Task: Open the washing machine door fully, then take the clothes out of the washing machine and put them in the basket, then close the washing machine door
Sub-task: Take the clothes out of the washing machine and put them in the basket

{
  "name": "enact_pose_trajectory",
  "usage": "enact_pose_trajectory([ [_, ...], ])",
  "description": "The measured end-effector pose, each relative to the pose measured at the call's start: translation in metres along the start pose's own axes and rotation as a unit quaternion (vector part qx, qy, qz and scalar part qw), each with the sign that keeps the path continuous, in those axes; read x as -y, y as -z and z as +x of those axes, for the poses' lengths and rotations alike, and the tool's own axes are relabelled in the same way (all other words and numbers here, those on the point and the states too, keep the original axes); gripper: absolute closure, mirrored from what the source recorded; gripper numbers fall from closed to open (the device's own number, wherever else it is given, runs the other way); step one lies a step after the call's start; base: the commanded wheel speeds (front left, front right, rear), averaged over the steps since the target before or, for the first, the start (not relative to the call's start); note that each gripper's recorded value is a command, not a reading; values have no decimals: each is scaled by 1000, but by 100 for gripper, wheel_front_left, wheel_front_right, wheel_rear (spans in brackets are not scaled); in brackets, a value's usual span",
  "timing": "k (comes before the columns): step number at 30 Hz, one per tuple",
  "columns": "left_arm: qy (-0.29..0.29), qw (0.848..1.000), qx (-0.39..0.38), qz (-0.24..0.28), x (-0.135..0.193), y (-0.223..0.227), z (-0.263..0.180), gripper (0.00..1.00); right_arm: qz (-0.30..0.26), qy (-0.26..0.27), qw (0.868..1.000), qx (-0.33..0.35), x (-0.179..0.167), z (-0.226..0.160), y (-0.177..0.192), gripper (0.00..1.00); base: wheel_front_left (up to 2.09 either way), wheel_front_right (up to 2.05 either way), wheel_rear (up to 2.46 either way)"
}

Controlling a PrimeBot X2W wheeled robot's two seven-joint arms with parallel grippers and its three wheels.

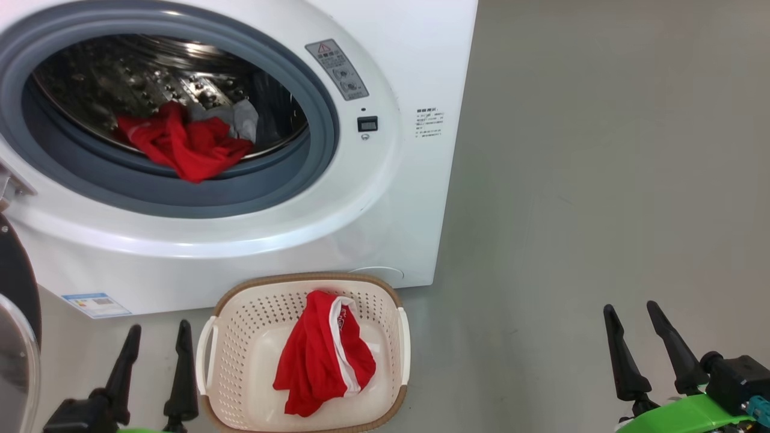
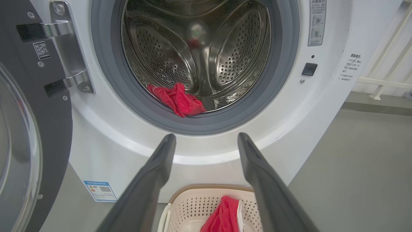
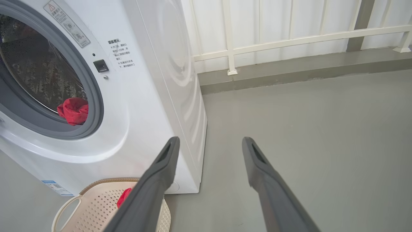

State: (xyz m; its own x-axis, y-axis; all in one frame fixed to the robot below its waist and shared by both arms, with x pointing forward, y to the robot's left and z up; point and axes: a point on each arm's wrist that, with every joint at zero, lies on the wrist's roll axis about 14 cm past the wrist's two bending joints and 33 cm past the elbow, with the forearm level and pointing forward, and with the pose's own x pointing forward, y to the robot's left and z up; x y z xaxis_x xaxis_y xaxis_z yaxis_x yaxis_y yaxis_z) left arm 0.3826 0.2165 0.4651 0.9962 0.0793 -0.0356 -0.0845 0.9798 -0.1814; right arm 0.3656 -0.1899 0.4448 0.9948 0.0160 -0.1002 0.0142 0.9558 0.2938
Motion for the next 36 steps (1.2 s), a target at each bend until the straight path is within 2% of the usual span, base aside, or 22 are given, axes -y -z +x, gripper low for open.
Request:
enact_pose_trajectory([
  [22,11,1000,-21,-8,8,13,-6,0,2,7,1000,-3,3,-2,3,0,0,0,0],
  [28,41,999,-8,2,29,7,31,0,3,8,1000,-20,4,5,14,0,0,0,0],
  [36,70,997,14,22,49,-4,104,0,6,6,1000,-20,3,36,18,0,0,0,0],
])
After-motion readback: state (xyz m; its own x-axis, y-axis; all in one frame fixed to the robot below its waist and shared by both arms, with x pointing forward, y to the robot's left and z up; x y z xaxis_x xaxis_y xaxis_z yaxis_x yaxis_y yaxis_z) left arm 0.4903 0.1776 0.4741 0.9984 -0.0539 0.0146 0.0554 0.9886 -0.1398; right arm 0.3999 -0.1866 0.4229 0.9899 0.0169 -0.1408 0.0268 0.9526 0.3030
